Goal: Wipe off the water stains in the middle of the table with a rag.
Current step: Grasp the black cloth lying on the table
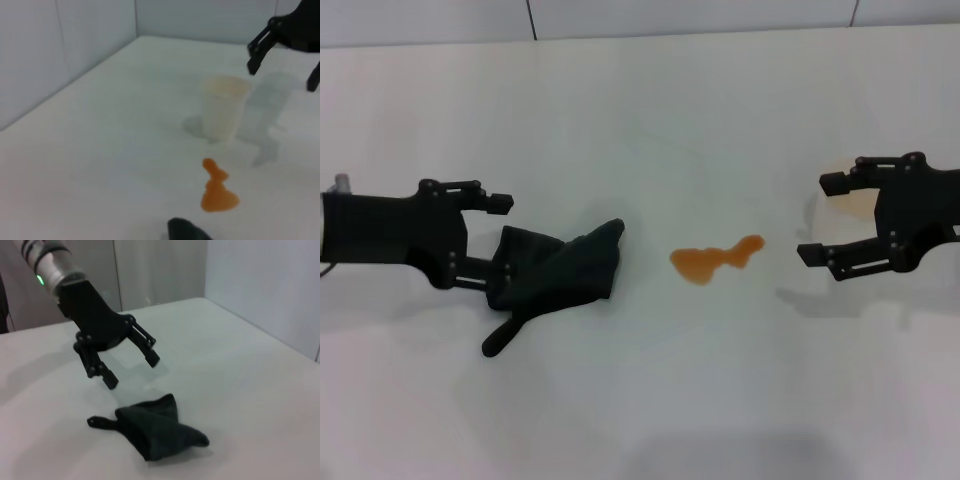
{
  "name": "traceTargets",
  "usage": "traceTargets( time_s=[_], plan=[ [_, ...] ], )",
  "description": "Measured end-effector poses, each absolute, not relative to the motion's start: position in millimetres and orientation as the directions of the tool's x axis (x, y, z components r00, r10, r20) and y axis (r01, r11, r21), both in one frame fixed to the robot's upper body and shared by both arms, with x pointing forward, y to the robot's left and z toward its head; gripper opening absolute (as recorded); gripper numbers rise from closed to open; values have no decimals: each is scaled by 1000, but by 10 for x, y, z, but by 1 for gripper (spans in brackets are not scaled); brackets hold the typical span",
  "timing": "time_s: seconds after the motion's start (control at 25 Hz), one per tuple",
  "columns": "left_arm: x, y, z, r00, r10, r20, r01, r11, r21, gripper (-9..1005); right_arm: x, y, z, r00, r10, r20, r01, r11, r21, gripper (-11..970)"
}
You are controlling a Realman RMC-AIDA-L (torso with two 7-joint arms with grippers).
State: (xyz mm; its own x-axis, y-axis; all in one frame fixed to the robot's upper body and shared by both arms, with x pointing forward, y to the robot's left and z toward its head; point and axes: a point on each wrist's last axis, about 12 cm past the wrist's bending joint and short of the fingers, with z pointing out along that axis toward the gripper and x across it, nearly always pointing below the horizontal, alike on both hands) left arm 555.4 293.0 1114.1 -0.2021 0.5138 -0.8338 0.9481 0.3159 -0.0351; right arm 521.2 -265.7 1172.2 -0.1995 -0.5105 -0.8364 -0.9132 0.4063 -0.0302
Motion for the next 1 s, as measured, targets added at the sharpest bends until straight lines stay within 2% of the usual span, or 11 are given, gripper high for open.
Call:
traceTargets(
  time_s=[0.28, 0.44, 0.68, 1.0],
  plan=[
    [5849, 2769, 11300, -240, 654, -718, 952, 303, -42, 889, 5224, -2563, 11812, -160, -490, -857, -922, 385, -47, 871],
    [5928, 2668, 11280, -233, 709, -666, 955, 296, -19, 889, 5233, -2523, 11836, -146, -489, -860, -926, 374, -56, 871],
    [5964, 2417, 11102, -205, 755, -623, 965, 264, 2, 889, 5236, -2514, 11839, -139, -488, -862, -927, 371, -61, 870],
    [5952, 2242, 10986, -191, 758, -624, 973, 232, -15, 890, 5236, -2495, 11850, -132, -482, -866, -929, 366, -62, 870]
  ],
)
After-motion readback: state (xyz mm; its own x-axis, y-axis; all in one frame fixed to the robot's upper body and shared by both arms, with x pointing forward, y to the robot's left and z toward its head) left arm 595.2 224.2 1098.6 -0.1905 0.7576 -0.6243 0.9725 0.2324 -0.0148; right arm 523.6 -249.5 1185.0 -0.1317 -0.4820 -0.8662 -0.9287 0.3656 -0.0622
